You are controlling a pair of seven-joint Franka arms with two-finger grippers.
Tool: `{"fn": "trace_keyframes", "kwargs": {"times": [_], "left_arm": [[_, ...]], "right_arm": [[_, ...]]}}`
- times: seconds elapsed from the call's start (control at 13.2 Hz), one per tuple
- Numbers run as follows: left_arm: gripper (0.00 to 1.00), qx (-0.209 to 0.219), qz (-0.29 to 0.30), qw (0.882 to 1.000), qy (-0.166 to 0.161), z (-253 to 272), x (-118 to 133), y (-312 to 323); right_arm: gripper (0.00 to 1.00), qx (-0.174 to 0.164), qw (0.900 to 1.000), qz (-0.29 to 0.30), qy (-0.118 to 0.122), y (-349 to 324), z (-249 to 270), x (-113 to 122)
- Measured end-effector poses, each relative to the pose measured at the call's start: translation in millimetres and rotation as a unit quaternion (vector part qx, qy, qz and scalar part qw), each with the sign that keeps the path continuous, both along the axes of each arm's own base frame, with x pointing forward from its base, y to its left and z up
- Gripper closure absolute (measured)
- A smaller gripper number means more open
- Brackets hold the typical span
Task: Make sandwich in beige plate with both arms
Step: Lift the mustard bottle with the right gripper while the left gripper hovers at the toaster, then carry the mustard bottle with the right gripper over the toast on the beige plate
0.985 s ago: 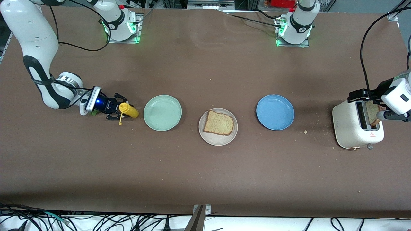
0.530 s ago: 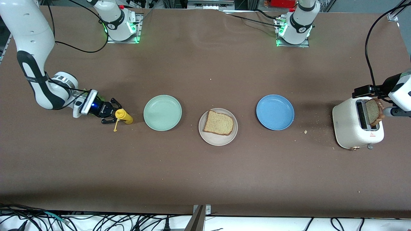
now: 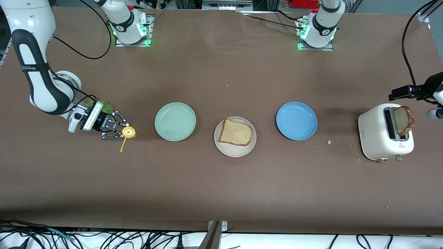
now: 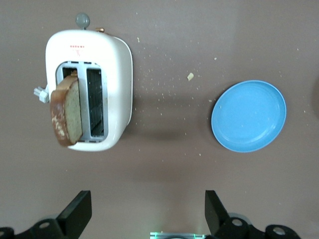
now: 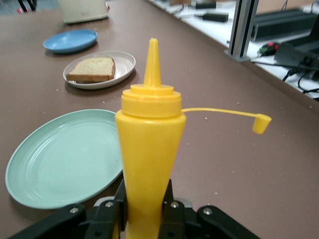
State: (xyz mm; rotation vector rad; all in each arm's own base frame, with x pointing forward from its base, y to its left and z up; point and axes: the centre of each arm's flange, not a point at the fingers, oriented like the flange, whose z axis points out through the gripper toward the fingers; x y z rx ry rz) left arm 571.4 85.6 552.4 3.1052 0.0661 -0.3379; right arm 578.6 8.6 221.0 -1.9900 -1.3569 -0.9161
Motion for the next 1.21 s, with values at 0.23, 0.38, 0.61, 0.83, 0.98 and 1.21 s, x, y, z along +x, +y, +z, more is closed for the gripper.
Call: {"fn": "trace_keyframes", "kwargs": {"times": [0.23, 0.38, 0.61, 0.83, 0.98, 1.21], "left_arm": [[0.00, 0.000, -0.003, 1.000, 0.002, 30.8, -21.9, -6.8], [0.00, 0.000, -0.009, 1.000, 0.004, 44.7, -32.5, -15.5], [0.00, 0.000, -0.011, 1.000, 0.009, 54.1, -41.8, -20.2], [0.00, -0.001, -0.013, 1.000, 0.018, 54.3, -45.0, -22.7], [0.00, -0.002, -0.014, 1.000, 0.020, 52.3, -44.6, -23.8], [0.00, -0.003, -0.014, 0.999, 0.033, 50.2, -47.6, -23.6]], "right_arm": [[0.71, -0.069, 0.997, -0.006, 0.037, 32.0, 35.8, 21.8], [0.71, -0.115, 0.991, -0.007, 0.067, 50.0, 57.3, 32.7], [0.70, -0.198, 0.975, -0.018, 0.101, 78.6, 86.6, 46.6], [0.70, -0.272, 0.955, -0.036, 0.115, 121.6, 106.4, 48.4], [0.70, -0.309, 0.943, -0.040, 0.120, 141.6, 111.4, 42.8], [0.70, -0.385, 0.913, -0.037, 0.128, 167.7, 124.1, 36.9]]}}
